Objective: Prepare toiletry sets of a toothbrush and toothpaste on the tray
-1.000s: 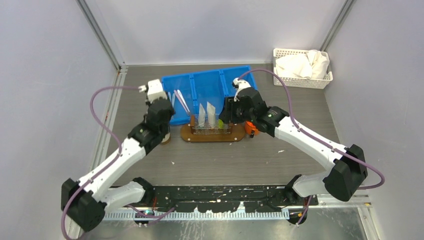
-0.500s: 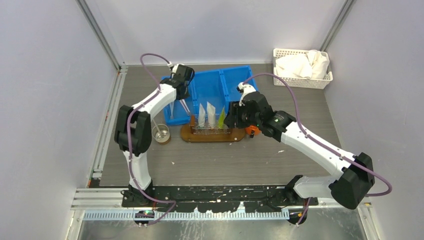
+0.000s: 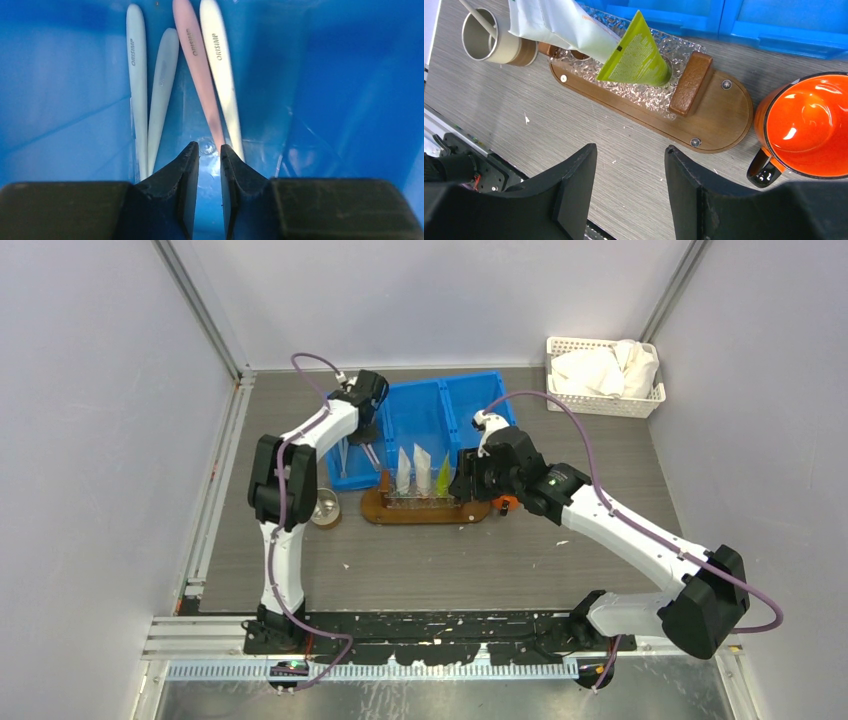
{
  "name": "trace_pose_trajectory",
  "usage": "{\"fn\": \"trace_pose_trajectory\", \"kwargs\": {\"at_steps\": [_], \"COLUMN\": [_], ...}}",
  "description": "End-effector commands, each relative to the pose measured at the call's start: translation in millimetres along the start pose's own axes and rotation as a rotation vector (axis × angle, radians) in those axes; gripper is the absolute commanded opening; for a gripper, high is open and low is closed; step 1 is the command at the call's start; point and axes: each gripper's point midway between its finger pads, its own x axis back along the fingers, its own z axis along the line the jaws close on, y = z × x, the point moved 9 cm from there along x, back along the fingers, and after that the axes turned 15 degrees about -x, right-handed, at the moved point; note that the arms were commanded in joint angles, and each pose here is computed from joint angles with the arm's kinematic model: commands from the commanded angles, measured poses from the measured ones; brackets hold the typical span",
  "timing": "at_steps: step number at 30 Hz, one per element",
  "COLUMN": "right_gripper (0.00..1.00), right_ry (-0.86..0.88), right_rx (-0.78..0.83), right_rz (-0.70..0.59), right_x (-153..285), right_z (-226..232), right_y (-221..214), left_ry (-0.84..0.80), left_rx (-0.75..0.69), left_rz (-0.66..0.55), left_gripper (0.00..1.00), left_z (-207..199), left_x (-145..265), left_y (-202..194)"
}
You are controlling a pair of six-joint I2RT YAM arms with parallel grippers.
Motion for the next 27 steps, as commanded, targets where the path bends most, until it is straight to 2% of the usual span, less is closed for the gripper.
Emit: {"fn": "trace_pose_trajectory", "kwargs": {"at_steps": [1, 10, 20, 27], "right_gripper": [0.58, 0.57, 0.57, 0.57], "right_ry": [0.004, -0.008, -0.014, -0.013], "right_rx": [0.023, 0.028, 0.022, 0.016], "right_rz": [-0.009, 0.011, 0.028, 0.029], "right_x": [2.8, -1.2, -9.1, -8.9], "right_z": [-3.4, -10.0, -16.5, -18.8], "right_y": [1.3, -2.2, -4.9, -5.9], "left_ry": [0.001, 0.016, -0.023, -0.049], "left_rx": [0.011, 0.000, 0.058, 0.062], "left_rz": [0.049, 0.056, -0.041, -0.068], "left_gripper": [0.23, 0.19, 0.17, 0.19], "left_z": [1.0, -1.2, 7.8, 4.2], "left_x": [-12.4, -28.1, 6.2, 6.5], "left_y": [-3.3, -6.9, -0.3, 10.7]}}
